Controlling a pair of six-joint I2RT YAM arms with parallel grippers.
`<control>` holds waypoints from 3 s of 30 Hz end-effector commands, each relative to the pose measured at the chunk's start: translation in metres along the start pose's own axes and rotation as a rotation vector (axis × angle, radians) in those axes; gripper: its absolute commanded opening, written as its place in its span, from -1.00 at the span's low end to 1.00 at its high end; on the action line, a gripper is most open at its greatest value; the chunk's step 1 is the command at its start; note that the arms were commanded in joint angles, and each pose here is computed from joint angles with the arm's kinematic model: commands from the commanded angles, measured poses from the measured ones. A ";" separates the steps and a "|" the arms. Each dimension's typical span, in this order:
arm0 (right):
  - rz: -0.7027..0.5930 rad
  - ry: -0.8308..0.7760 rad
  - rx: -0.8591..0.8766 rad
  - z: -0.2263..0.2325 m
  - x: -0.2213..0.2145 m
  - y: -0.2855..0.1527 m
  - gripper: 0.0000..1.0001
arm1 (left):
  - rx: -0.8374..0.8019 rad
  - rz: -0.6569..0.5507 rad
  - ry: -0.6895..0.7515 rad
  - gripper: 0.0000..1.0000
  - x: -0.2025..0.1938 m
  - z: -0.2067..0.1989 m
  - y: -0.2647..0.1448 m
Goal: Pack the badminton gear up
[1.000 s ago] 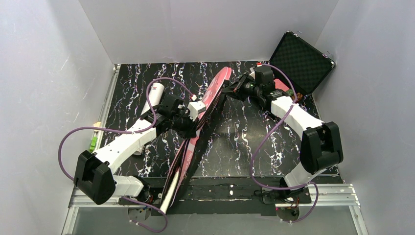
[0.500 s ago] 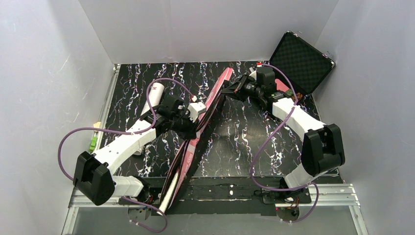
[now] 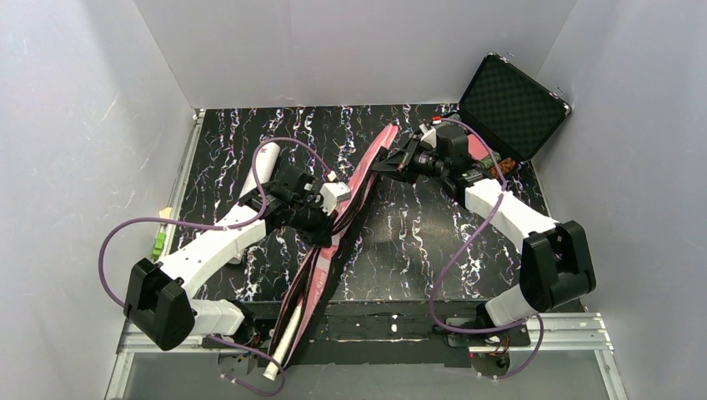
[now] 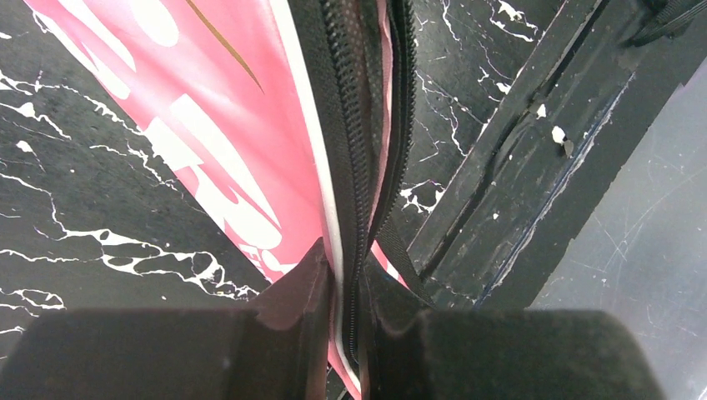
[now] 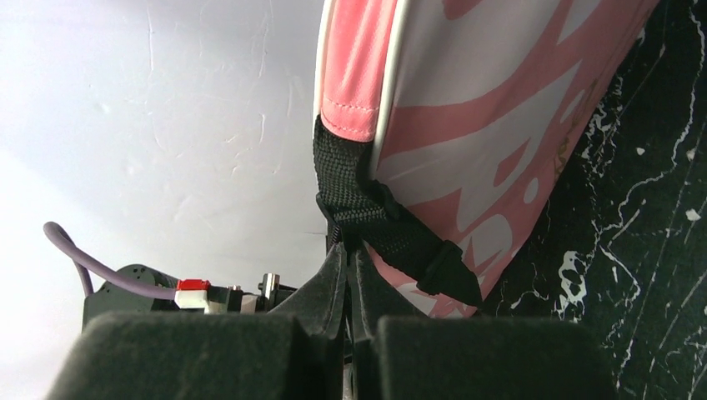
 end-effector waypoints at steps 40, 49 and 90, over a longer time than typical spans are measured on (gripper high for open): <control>0.002 0.010 0.081 0.022 0.028 -0.025 -0.28 | 0.051 -0.187 0.089 -1.00 0.047 0.006 -0.015; -0.012 0.025 0.082 0.018 0.033 -0.019 -0.41 | 0.049 -0.185 0.090 -1.00 0.047 0.006 -0.014; -0.026 0.042 0.112 0.025 0.037 -0.023 -0.97 | 0.044 -0.184 0.083 -1.00 0.045 0.005 -0.013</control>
Point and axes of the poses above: each gripper's point midway between its finger pads, its own y axis out along the fingers, its own z axis along the line the jaws close on, x = y × z, the point moved 1 cm from there along -y, back along the fingers, and after that the axes turned 3 degrees about -y, right-handed, at the moved point
